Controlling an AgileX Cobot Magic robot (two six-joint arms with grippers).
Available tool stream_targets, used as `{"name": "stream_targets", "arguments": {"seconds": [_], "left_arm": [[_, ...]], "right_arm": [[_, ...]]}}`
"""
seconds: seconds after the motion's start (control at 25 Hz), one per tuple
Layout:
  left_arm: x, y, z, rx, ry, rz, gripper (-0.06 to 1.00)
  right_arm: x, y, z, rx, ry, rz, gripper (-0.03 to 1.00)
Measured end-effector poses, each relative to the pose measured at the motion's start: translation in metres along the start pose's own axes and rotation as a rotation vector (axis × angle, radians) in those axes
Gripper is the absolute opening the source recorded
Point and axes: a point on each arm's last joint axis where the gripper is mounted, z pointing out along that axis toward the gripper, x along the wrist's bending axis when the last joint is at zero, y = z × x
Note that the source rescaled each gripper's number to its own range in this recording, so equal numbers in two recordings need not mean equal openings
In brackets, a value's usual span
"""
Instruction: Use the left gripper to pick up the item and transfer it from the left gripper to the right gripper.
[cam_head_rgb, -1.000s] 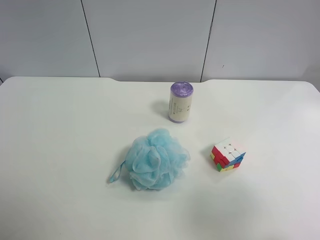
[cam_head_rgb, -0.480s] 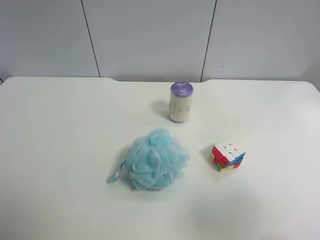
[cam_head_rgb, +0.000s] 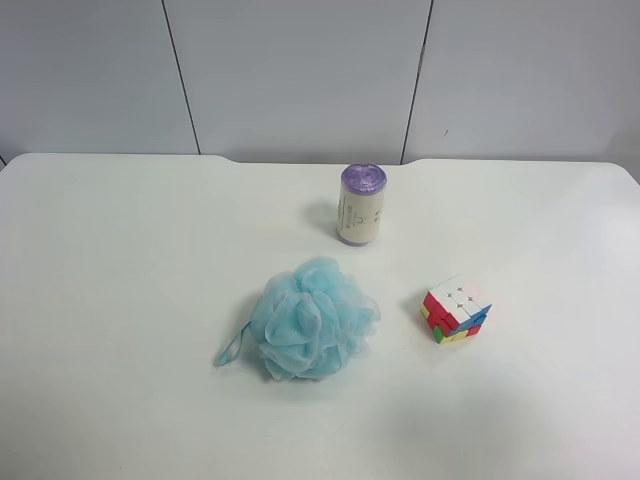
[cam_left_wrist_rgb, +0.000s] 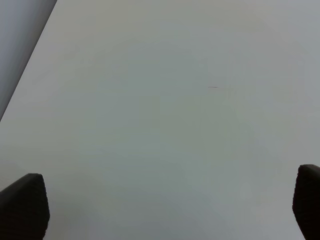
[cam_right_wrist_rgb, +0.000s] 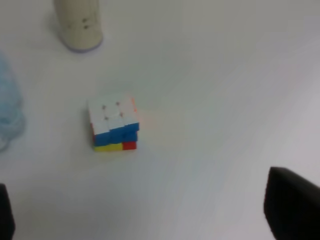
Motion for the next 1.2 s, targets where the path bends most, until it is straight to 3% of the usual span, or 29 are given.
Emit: {"name": "stream_targets", "arguments": {"seconds": [0.28, 1.2], "left_arm": [[0.0000, 0.0000, 0.0000, 0.000, 0.000, 0.000, 0.99], [0.0000, 0.0000, 0.0000, 0.000, 0.000, 0.000, 0.99]], "right_arm": [[0.0013, -0.0019, -0.0029, -0.022, -0.197, 0.101, 1.00], [0.0014, -0.0019, -0.0029, -0.022, -0.203, 0.106, 1.00]]}}
